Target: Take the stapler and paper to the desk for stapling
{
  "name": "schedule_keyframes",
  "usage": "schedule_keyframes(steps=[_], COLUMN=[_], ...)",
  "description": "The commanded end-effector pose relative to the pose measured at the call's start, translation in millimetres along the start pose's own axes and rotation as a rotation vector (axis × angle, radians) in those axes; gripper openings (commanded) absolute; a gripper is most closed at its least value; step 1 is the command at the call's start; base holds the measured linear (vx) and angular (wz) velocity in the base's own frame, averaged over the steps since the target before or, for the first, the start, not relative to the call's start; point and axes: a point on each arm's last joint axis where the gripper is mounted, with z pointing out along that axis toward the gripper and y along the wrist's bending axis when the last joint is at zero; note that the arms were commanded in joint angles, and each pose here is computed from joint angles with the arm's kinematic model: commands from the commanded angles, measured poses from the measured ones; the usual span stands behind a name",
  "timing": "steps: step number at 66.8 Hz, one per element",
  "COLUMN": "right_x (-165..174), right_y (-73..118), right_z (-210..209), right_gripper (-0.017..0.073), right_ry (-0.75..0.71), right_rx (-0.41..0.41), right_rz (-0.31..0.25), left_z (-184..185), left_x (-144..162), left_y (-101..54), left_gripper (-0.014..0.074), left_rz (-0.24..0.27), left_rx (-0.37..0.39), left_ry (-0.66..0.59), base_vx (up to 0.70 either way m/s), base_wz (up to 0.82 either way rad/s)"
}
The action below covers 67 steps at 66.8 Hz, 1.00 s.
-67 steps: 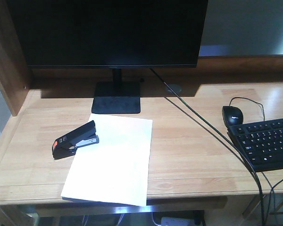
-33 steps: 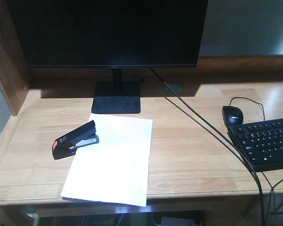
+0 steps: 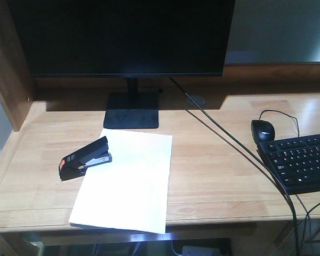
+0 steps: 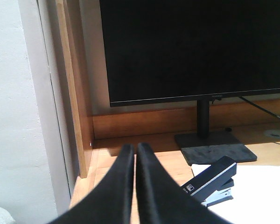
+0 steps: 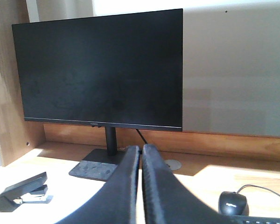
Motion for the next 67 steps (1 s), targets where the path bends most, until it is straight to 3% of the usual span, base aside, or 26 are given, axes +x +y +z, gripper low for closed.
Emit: schedule_keyframes(steps=[1,3,9,27,37,67], right_x=[-12.5,-11.8,-11.6,14.1,39.9,77.5], right_y=[3.4,3.7,2.6,-3.2,-6.5,-9.5], right_z=[-0.3,-0.4,-0.8,4.0,8.4,13.9], right_gripper=[-0.0009,-0.0009,-0.0009,-0.0009,-0.0009,-0.0009], right_ry=[-0.065,-0.058,-0.058,-0.141,-0.124,-0.089], right_rx=[-0.020,-0.008,0.066,0.290,0.302,0.288], right_rz=[0.050,0.080,-0.016,-0.095,-0.154,-0.112], left_z=[-0.5,-0.5,-0.5,-0.5,-0.5,-0.5], left_x=[1.9,1.9,1.9,1.9,1.6,1.6], left_y=[-1.0,-1.0,-1.0,-1.0,-1.0,-1.0], left_gripper=[-0.0007,-0.0007,-0.0007,-0.0007,-0.0007,-0.0007], left_rz=[-0.013,-0.013,-0.013,-0.013,-0.013,-0.013], left_rx=[0.008,0.008,0.008,0.008,0.008,0.008], left_ry=[-0.063,-0.063,-0.063,-0.063,-0.064,-0.064], base_vx=[0.00,0.00,0.00,0.00,0.00,0.00], base_wz=[0.00,0.00,0.00,0.00,0.00,0.00])
